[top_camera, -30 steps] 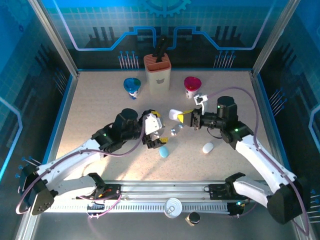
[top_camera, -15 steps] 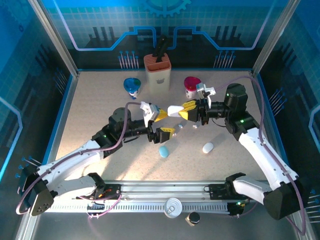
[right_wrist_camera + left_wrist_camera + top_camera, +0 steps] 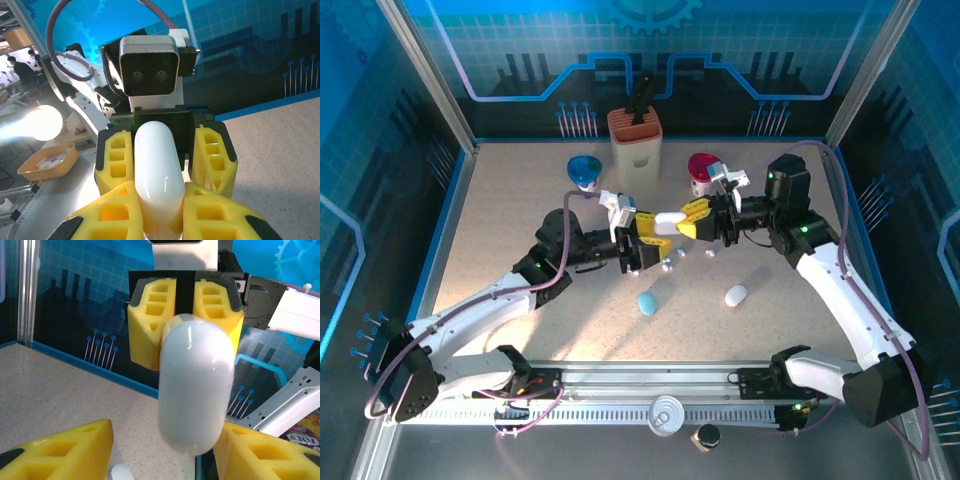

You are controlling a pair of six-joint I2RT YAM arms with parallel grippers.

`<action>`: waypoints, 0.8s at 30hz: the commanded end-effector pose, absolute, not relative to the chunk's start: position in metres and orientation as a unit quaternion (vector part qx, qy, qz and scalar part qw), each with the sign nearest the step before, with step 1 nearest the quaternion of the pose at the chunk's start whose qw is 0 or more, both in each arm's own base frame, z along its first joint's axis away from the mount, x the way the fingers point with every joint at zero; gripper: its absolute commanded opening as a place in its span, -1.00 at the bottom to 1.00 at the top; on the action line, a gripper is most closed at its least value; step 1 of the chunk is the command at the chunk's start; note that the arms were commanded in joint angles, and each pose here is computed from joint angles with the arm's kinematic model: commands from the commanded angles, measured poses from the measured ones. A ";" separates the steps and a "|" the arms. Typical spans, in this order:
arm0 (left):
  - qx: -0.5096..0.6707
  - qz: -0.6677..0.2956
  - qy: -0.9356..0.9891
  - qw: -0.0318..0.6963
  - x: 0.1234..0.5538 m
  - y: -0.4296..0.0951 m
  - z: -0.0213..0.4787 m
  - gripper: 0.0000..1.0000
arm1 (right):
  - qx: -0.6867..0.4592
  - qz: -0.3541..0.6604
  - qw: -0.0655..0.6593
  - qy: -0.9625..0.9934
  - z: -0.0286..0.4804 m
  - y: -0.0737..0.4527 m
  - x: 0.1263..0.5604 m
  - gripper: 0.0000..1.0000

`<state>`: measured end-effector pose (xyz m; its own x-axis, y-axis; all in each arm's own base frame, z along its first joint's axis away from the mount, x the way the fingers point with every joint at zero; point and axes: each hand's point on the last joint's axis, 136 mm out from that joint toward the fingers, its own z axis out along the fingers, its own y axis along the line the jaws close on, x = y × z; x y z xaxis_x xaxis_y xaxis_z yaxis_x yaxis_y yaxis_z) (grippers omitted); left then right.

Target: Insert the wireless bluetooth earbuds into the charging case

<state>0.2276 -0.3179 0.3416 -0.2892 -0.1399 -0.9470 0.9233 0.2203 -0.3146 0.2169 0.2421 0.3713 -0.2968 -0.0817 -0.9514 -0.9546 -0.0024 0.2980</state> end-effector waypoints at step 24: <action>0.325 -0.555 0.560 0.522 0.227 -0.318 0.362 -0.63 | -0.434 0.541 0.383 0.610 0.359 0.248 0.227 -0.97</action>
<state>0.2337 -0.3175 0.3513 -0.2814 -0.1903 -0.9405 0.9237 0.2119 -0.3192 0.2267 0.2451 0.3569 -0.3387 -0.1032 -0.9352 -0.9409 0.0328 0.3371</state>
